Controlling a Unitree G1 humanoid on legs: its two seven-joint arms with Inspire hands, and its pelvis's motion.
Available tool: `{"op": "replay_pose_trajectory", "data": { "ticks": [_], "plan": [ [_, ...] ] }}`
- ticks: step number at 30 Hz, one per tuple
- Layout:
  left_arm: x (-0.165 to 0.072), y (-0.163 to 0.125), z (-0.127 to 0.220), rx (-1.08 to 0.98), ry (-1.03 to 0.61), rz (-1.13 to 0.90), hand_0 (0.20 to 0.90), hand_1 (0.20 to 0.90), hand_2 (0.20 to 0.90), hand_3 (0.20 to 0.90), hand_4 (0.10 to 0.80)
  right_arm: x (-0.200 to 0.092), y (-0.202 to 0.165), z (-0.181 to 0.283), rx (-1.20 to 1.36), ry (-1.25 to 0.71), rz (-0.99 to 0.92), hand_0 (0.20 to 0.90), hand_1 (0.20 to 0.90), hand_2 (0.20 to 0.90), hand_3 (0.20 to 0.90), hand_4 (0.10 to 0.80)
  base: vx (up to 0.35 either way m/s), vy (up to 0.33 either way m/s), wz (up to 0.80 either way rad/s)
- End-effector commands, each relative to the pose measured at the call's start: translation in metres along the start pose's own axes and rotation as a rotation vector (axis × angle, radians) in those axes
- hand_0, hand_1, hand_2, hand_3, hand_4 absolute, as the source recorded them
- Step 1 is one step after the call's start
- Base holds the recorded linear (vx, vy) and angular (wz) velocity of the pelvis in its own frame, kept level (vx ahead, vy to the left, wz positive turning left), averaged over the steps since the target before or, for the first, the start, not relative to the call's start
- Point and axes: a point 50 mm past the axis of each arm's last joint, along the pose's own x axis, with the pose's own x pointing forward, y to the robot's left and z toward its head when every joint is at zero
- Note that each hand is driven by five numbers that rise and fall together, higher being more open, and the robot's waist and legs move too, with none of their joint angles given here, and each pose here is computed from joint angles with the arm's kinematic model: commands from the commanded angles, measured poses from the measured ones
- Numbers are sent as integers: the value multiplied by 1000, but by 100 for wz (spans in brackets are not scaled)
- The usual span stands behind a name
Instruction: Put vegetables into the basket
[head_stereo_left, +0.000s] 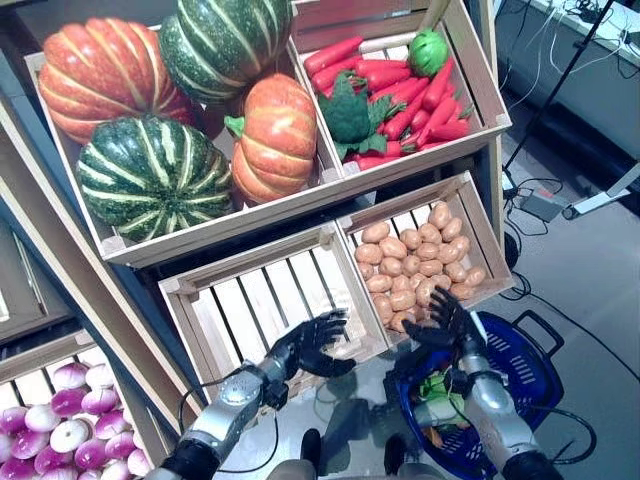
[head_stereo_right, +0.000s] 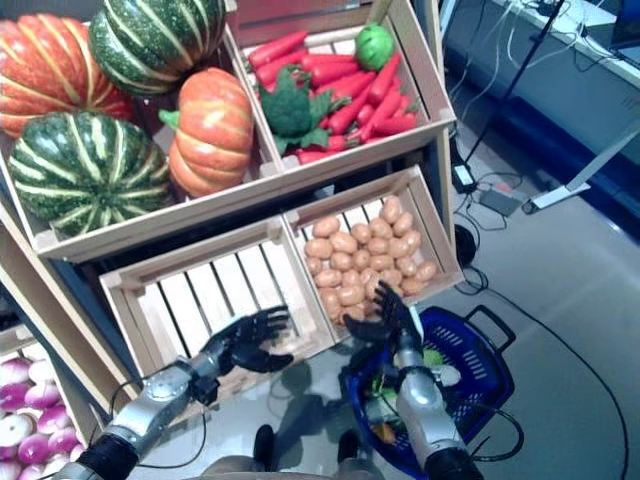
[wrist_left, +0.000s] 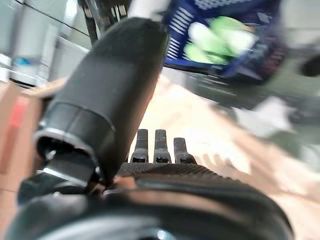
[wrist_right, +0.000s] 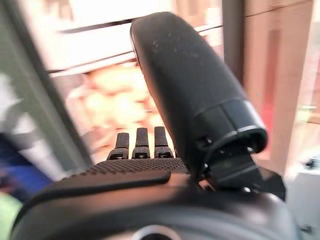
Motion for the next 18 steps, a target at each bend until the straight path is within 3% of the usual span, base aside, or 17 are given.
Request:
{"op": "replay_pose_trajectory", "data": {
  "ticks": [1,10,18],
  "plan": [
    [0,3,-11,65,23,73,900,900,900,900,800,-4,-6,-5,-146,-3,13,900,900,900,900,800,30,31,-7],
    [-25,8,-102,71,423,188,900,900,900,900,800,-41,-31,-112,-219,550,-51,900,900,900,900,800,17,11,-6],
    [-41,5,-126,35,539,288,900,900,900,900,800,-56,-37,-131,-161,642,-105,900,900,900,900,800,23,4,-6]
  ]
}}
